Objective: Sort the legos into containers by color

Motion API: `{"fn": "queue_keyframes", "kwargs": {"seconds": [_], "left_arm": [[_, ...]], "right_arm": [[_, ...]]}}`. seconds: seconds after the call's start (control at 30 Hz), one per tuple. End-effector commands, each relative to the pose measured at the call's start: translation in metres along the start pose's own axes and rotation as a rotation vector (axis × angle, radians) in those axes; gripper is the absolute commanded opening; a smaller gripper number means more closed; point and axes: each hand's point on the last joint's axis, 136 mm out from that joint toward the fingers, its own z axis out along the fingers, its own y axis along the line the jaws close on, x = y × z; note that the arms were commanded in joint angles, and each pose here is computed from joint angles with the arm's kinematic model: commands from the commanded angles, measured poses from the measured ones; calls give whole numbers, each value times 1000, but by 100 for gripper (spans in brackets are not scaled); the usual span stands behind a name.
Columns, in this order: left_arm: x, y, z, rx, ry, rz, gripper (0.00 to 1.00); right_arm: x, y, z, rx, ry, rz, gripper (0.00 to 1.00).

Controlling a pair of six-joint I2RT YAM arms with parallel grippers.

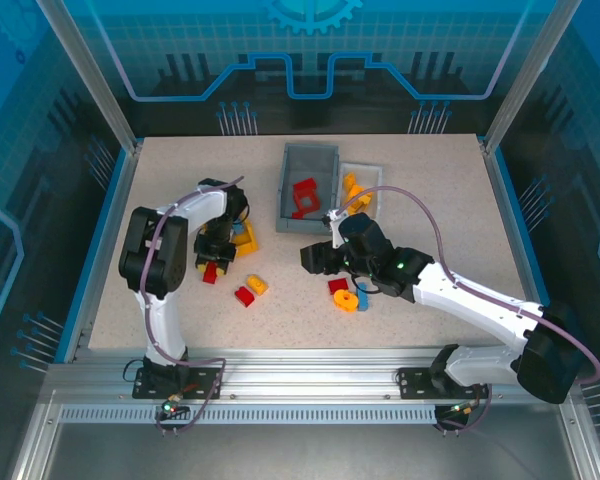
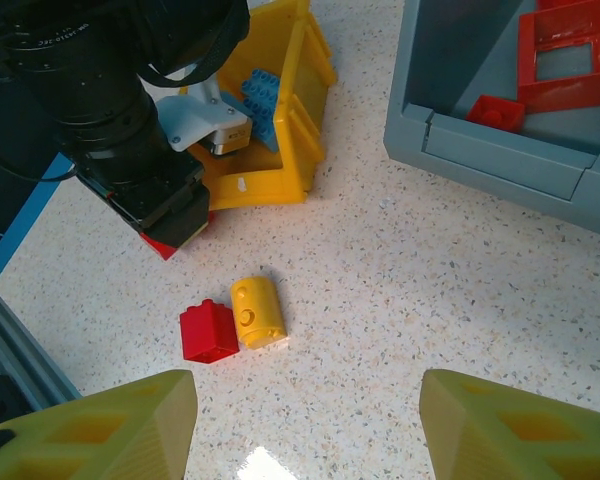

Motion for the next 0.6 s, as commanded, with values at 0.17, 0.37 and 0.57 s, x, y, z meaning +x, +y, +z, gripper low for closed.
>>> {"fn": "queue_keyframes", "kwargs": {"seconds": [0.17,0.37,0.57], "left_arm": [[-30,-13,-12,13,-88,38,15],[-19,-14,-20,61,-186,-45,16],[4,-3,-38,97,-305,-126,18]], "right_arm": [[-2,2,-3,-20,-13,21,62],[3,6,14,-42,28,34,62],[8,13,30,-60,59,37,62]]}}
